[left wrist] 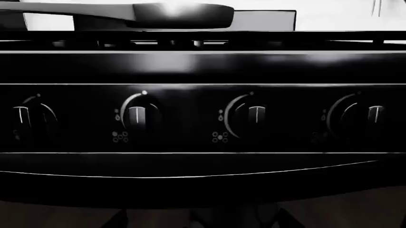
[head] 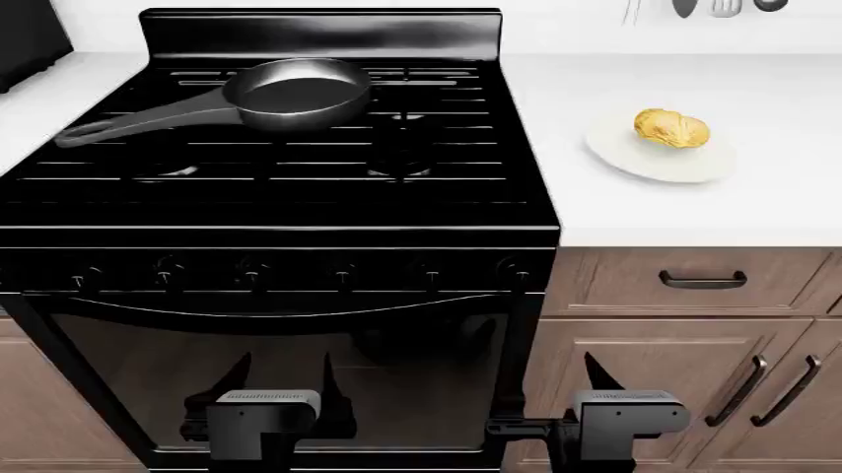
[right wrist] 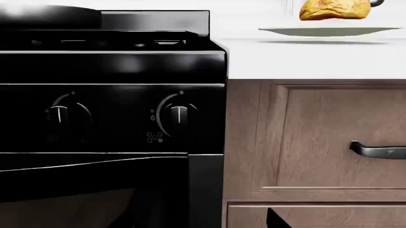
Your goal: Pick the croissant and place it on the pan. Then turn on the stove to warm the croissant.
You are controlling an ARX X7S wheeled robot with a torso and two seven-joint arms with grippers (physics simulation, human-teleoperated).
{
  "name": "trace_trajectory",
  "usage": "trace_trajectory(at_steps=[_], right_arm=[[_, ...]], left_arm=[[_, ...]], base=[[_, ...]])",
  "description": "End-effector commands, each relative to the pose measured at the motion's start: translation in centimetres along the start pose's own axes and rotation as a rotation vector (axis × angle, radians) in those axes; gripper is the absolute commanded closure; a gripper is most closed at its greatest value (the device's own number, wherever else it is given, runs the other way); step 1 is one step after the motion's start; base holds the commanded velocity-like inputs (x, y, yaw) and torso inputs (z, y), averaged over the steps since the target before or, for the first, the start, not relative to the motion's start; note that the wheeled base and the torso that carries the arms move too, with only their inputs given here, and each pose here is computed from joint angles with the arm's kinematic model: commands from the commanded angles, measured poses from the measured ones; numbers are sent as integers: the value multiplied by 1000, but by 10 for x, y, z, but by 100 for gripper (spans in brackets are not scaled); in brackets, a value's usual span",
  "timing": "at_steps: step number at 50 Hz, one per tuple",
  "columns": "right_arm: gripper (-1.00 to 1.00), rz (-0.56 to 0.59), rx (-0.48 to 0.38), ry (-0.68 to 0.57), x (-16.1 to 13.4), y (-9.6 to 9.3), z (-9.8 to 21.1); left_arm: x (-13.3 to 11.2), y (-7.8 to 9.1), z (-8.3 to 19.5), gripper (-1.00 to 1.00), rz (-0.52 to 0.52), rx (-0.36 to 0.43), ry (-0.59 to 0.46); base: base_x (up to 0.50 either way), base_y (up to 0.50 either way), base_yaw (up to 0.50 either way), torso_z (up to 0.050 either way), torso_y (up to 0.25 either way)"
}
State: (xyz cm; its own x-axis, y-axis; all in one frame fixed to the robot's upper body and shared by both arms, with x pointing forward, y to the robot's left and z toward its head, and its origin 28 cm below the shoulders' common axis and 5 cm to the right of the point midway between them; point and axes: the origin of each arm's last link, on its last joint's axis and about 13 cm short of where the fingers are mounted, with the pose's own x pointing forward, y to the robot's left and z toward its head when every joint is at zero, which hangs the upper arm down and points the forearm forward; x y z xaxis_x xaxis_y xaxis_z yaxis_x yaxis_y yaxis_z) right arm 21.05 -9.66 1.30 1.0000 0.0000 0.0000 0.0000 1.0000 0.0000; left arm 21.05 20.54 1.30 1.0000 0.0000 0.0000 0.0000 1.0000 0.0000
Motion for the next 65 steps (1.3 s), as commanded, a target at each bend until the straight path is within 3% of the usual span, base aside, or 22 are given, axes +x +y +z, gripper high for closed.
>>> trace_trajectory(at_steps=[1, 5, 38, 39, 40, 41, 65], right_arm=[[-100, 11, -8, -6, 0, 1, 1], [-100, 32, -23, -11, -1, 3, 3], [-100, 54, -58, -29, -3, 0, 26], [-100, 53, -55, -28, -3, 0, 27], [-100, 51, -57, -24, -3, -1, 28], [-100, 53, -57, -23, -3, -2, 29], [-100, 48, -90, -6, 0, -14, 42]], left_arm=[[1, 2, 1, -100, 18, 11, -19], [-1, 5, 4, -100, -2, -13, -47], [1, 9, 9, -100, -11, 9, -17], [2, 8, 10, -100, -13, 7, -12], [6, 7, 7, -100, 7, 59, 43], [6, 7, 8, -100, -3, 39, 56], [8, 7, 15, -100, -25, 97, 78]], base=[[0, 0, 0, 0, 0], [0, 0, 0, 7, 0], [0, 0, 0, 50, 0], [0, 0, 0, 50, 0], [0, 0, 0, 12, 0], [0, -55, 0, 0, 0], [0, -496, 0, 0, 0]])
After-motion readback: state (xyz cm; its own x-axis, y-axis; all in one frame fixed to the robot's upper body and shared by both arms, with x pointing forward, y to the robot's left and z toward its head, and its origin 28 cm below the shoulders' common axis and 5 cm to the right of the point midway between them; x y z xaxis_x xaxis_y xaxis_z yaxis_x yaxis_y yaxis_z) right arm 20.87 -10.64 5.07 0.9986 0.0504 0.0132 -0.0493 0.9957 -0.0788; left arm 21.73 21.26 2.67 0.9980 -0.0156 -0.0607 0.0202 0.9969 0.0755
